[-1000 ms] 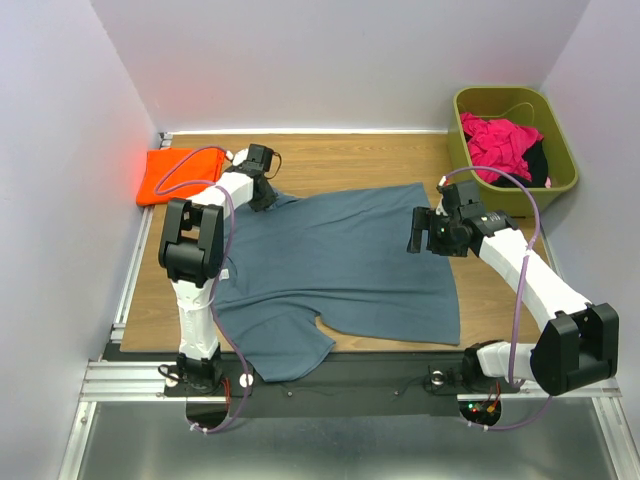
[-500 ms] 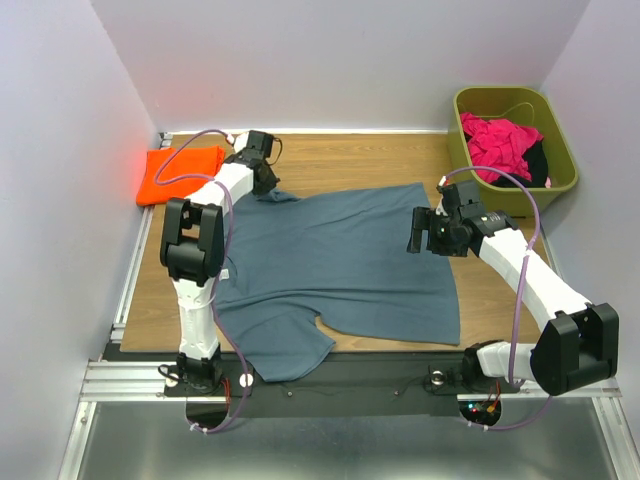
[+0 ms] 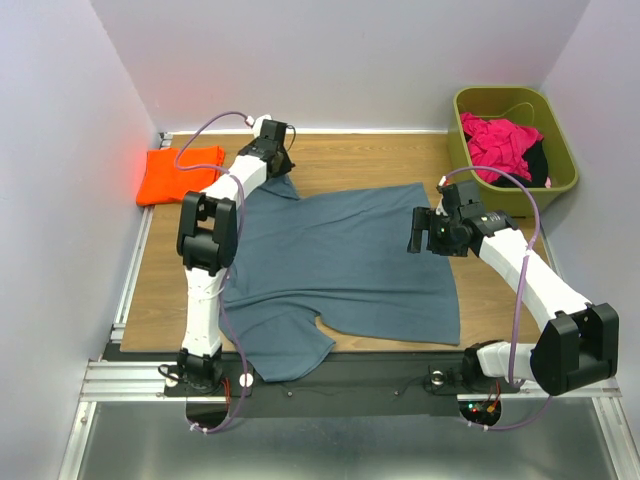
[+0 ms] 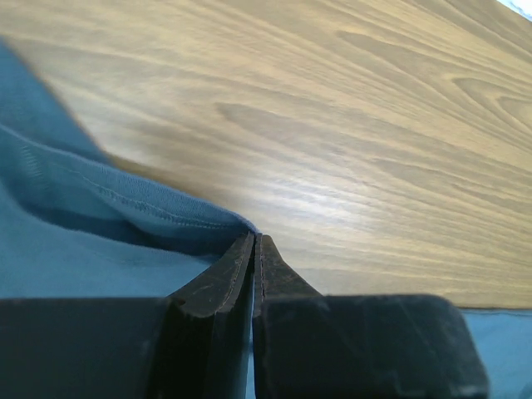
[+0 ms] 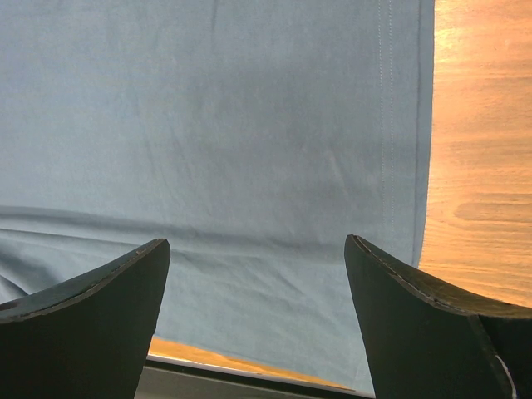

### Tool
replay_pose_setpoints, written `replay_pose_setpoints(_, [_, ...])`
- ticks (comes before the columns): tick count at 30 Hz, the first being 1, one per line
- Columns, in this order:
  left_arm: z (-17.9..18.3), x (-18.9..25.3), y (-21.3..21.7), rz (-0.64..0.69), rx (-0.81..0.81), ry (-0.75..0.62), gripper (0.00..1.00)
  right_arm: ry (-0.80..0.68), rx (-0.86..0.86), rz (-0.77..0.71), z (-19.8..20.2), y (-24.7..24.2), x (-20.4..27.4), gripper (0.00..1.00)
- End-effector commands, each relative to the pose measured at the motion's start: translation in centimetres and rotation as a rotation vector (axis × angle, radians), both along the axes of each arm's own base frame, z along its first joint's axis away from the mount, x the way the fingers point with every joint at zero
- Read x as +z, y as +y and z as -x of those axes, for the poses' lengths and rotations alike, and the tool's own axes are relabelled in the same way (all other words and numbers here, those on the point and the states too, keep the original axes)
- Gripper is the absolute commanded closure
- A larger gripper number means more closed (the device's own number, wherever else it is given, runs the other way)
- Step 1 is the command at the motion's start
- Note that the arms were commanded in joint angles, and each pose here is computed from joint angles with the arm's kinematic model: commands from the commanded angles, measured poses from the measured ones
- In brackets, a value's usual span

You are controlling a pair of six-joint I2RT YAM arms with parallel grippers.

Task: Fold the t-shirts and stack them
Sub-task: Flatten the tshirt out

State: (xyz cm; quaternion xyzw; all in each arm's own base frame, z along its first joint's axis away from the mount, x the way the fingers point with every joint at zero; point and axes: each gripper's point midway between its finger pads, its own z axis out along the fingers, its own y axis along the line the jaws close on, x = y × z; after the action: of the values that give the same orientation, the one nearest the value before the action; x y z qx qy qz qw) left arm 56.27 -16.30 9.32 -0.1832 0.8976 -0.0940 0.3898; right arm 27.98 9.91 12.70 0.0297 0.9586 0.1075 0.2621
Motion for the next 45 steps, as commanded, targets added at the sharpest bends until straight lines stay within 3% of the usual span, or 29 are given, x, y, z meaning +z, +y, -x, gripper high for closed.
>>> replay_pose_setpoints(1, [-2.5,3.5,-2.5,0.019,-0.099,-0.137,0.86,-0.039,0.001,0.012,-0.5,-0.1,0.2,0.08])
replay_pose_setpoints(13, [-4.6,4.2,-6.0,0.024,-0.229,-0.25,0.86,-0.04,-0.009,0.013,-0.5,-0.3,0.2,0.08])
replay_pose_setpoints(16, [-4.9,4.3,-6.7,0.039,-0.256,-0.261,0.69,-0.038,-0.006,0.007,-0.6,-0.1,0.3,0.08])
replay_pose_setpoints(17, [-4.9,4.4,-6.8,0.041,-0.257,-0.264,0.46,-0.038,-0.007,0.005,-0.7,0.0,0.3,0.08])
replay_pose_setpoints(20, [-4.8,6.2,-6.5,0.036,-0.258,-0.294,0.18,-0.037,-0.003,-0.003,-1.5,0.3,0.5,0.09])
replay_pose_setpoints(22, [-4.3,8.6,-5.9,0.026,-0.245,-0.329,0.13,-0.033,-0.003,-0.005,-2.1,0.5,0.5,0.09])
replay_pose_setpoints(27, [-1.4,14.8,-1.6,-0.047,-0.106,-0.378,0.12,-0.049,-0.002,-0.022,-5.2,1.6,0.7,0.1])
replay_pose_setpoints(31, [4.0,11.4,1.7,-0.149,-0.046,-0.182,0.13,-0.025,-0.009,-0.028,-7.3,2.4,-0.6,0.14])
replay_pose_setpoints(37, [12.4,4.3,4.6,-0.209,-0.053,0.062,0.2,0.021,-0.012,-0.028,-9.3,3.1,-3.0,0.29])
replay_pose_setpoints(41, [15.5,1.0,5.3,-0.208,-0.054,0.141,0.23,0.068,-0.005,-0.011,-9.5,3.2,-5.4,0.36])
replay_pose_setpoints(45, [16.7,-1.9,5.2,-0.205,-0.075,0.214,0.23,0.115,-0.015,0.01,-9.6,3.0,-7.7,0.37])
